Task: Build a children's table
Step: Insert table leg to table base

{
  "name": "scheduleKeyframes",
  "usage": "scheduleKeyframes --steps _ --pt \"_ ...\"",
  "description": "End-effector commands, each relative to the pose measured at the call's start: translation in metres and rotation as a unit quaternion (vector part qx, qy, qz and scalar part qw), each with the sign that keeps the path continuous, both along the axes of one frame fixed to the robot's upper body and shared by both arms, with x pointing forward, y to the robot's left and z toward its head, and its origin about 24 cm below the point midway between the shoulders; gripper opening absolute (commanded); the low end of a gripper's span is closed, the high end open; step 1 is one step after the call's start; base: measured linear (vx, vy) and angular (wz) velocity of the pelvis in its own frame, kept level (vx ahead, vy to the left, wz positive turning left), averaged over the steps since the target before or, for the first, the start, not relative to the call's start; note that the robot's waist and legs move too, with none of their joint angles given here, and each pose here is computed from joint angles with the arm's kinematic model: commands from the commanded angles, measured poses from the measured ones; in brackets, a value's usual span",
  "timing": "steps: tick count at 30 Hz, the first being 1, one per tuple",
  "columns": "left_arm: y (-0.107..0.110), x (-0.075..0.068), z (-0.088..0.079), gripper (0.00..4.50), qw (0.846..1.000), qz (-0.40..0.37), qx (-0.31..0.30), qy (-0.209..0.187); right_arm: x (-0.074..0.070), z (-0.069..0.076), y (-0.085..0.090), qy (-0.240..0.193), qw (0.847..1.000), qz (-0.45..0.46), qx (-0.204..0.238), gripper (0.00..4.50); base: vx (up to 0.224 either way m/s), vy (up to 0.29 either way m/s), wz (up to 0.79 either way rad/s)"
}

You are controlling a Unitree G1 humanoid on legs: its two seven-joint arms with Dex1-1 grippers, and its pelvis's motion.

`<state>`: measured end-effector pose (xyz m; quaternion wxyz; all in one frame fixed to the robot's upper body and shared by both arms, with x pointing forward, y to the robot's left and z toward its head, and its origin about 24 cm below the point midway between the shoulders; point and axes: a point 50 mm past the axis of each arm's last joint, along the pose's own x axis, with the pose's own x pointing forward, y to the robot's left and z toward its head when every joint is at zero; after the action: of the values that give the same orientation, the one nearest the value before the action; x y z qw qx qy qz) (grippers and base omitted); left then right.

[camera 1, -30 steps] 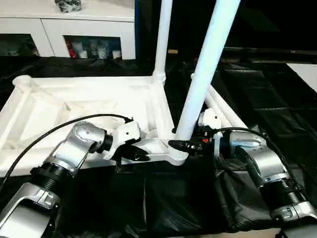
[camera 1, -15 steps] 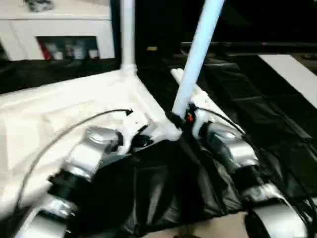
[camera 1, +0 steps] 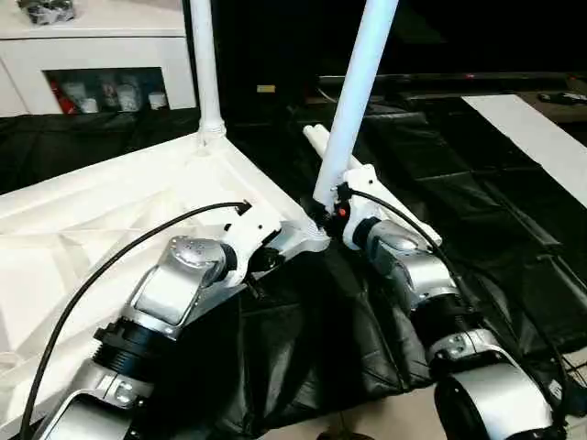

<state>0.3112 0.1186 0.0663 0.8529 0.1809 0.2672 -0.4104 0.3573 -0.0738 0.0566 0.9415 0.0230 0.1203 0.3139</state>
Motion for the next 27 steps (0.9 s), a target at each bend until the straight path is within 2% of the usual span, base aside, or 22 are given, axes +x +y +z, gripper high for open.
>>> scheduleKeyframes --steps 1,4,5,7,9,13,14,20,21,27 --pt "-0.019 -0.004 0.017 0.00 0.997 -0.063 -0.035 -0.036 -0.018 -0.038 0.001 0.085 0.996 0.016 -0.017 2.61 0.000 0.000 0.00" --pt "-0.015 -0.004 0.019 0.00 0.995 -0.079 -0.038 -0.043 -0.017 -0.032 0.001 0.069 0.997 0.035 -0.005 2.86 0.000 0.000 0.00" --pt "-0.008 -0.004 0.020 0.00 0.993 -0.099 -0.040 -0.048 -0.018 -0.025 -0.001 0.050 0.997 0.066 0.006 2.94 0.000 0.000 0.00" --pt "-0.005 -0.004 0.021 0.00 0.991 -0.112 -0.045 -0.050 -0.019 -0.020 -0.004 0.037 0.995 0.087 0.007 3.02 0.000 0.000 0.00" --pt "-0.002 -0.005 0.023 0.00 0.990 -0.126 -0.048 -0.050 -0.021 -0.017 -0.007 0.023 0.994 0.109 0.001 3.30 0.000 0.000 0.00" --pt "0.007 -0.008 0.022 0.00 0.983 -0.173 -0.037 -0.045 -0.031 -0.009 -0.018 -0.006 0.982 0.187 -0.011 3.42 0.043 -0.019 0.06" --pt "0.010 -0.009 0.021 0.00 0.979 -0.193 -0.044 -0.040 -0.039 -0.006 -0.024 -0.010 0.974 0.225 -0.015 3.42 0.052 -0.018 0.01" --pt "0.013 -0.012 0.021 0.00 0.972 -0.228 -0.060 -0.025 -0.054 -0.006 -0.035 -0.004 0.955 0.295 -0.033 3.42 0.000 0.000 0.00" --pt "0.015 -0.014 0.020 0.00 0.966 -0.249 -0.064 -0.016 -0.060 -0.007 -0.039 0.005 0.945 0.324 -0.041 3.42 0.000 0.000 0.00" --pt "0.018 -0.015 0.016 0.00 0.960 -0.271 -0.073 0.003 -0.070 -0.009 -0.043 0.023 0.927 0.370 -0.057 3.42 0.000 0.000 0.00"
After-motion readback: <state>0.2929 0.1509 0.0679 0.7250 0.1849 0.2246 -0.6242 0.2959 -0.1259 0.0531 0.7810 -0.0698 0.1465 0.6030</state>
